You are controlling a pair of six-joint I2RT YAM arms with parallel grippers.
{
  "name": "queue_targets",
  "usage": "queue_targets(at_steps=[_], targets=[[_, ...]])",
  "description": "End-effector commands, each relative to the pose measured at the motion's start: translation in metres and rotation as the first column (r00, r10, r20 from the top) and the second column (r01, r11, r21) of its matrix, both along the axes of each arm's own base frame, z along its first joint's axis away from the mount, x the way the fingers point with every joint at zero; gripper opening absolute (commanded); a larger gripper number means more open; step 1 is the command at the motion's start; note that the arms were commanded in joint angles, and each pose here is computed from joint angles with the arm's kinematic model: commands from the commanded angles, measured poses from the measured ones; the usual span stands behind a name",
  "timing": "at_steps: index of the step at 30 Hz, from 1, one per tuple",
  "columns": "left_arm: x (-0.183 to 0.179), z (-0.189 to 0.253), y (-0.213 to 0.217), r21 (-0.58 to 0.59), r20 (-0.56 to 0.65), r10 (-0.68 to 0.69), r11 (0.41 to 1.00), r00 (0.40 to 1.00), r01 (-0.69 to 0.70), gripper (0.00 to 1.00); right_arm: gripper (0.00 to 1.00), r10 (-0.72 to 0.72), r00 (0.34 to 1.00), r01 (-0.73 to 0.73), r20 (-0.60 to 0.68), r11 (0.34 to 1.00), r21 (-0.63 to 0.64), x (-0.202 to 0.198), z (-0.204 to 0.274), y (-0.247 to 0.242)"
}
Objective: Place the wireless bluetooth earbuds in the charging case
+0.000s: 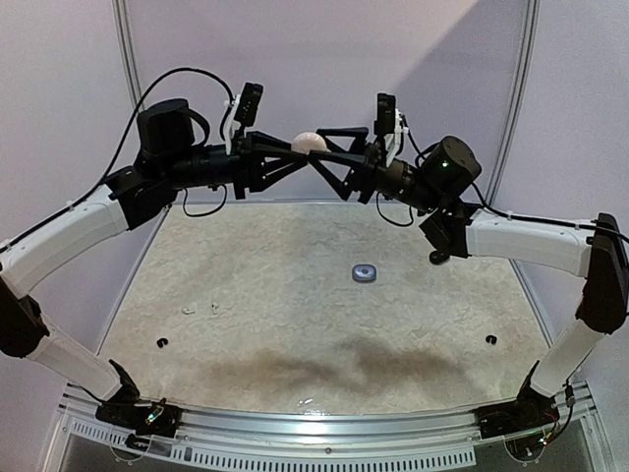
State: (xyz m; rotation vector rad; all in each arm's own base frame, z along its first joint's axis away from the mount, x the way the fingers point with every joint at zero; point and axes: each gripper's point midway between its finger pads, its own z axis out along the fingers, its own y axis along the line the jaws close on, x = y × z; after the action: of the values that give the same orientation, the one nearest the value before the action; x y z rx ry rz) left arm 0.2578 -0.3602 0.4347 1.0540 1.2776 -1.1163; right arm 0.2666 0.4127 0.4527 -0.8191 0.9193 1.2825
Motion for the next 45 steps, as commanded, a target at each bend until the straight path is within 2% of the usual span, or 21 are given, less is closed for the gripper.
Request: queue_targets(at_steps=[1,3,4,7,9,12,14,20,22,26,33,38,45], targets=[[-0.002,-0.061,0.024,0.343,0.108,0.058,0.935,0.992,-0.092,0.00,0.79,-0.090,0.995,0.078,-0.044,0.972,-0.221,0.004,-0.033,-0.011],[-0.007,-0.084,0.035,0.467,0.184,0.008,0.879,0.983,-0.095,0.00,0.80,-0.142,0.990,0.131,-0.010,0.933,-0.335,0.002,-0.041,-0.019],[-0.007,-0.095,0.041,0.527,0.237,-0.021,0.843,0.971,-0.110,0.00,0.79,-0.165,0.985,0.175,0.057,0.907,-0.384,-0.001,-0.040,-0.025],[-0.005,-0.119,0.055,0.649,0.310,-0.079,0.746,0.948,-0.150,0.00,0.76,-0.180,0.981,0.189,0.072,0.809,-0.557,-0.002,-0.060,-0.032],[0.000,-0.125,0.061,0.695,0.343,-0.101,0.696,0.934,-0.180,0.00,0.73,-0.162,0.982,0.185,0.095,0.739,-0.648,-0.005,-0.075,-0.028],[0.005,-0.124,0.062,0.711,0.382,-0.106,0.668,0.918,-0.219,0.00,0.72,-0.123,0.987,0.162,0.107,0.671,-0.723,-0.006,-0.099,-0.013],[0.004,-0.121,0.061,0.707,0.391,-0.111,0.672,0.914,-0.221,0.00,0.72,-0.104,0.988,0.156,0.117,0.675,-0.721,-0.005,-0.105,-0.001],[-0.004,-0.119,0.056,0.701,0.378,-0.131,0.688,0.917,-0.190,0.00,0.73,-0.040,0.991,0.117,0.131,0.744,-0.658,-0.008,-0.099,0.022],[-0.004,-0.118,0.056,0.699,0.378,-0.131,0.690,0.917,-0.190,0.00,0.70,-0.016,0.992,0.095,0.128,0.758,-0.645,-0.009,-0.099,0.030],[-0.003,-0.116,0.054,0.695,0.379,-0.122,0.692,0.917,-0.195,0.00,0.62,0.015,0.995,0.055,0.101,0.756,-0.652,-0.008,-0.108,0.039],[-0.002,-0.116,0.053,0.693,0.375,-0.117,0.694,0.920,-0.195,0.00,0.59,0.062,0.996,-0.005,0.066,0.769,-0.639,-0.014,-0.118,0.055],[-0.002,-0.116,0.052,0.692,0.377,-0.117,0.695,0.919,-0.195,0.00,0.41,0.053,0.997,-0.003,0.062,0.785,-0.620,-0.010,-0.119,0.064],[-0.003,-0.117,0.052,0.692,0.371,-0.114,0.696,0.922,-0.193,0.00,0.22,0.019,0.998,0.022,0.059,0.781,-0.624,-0.004,-0.121,0.065]])
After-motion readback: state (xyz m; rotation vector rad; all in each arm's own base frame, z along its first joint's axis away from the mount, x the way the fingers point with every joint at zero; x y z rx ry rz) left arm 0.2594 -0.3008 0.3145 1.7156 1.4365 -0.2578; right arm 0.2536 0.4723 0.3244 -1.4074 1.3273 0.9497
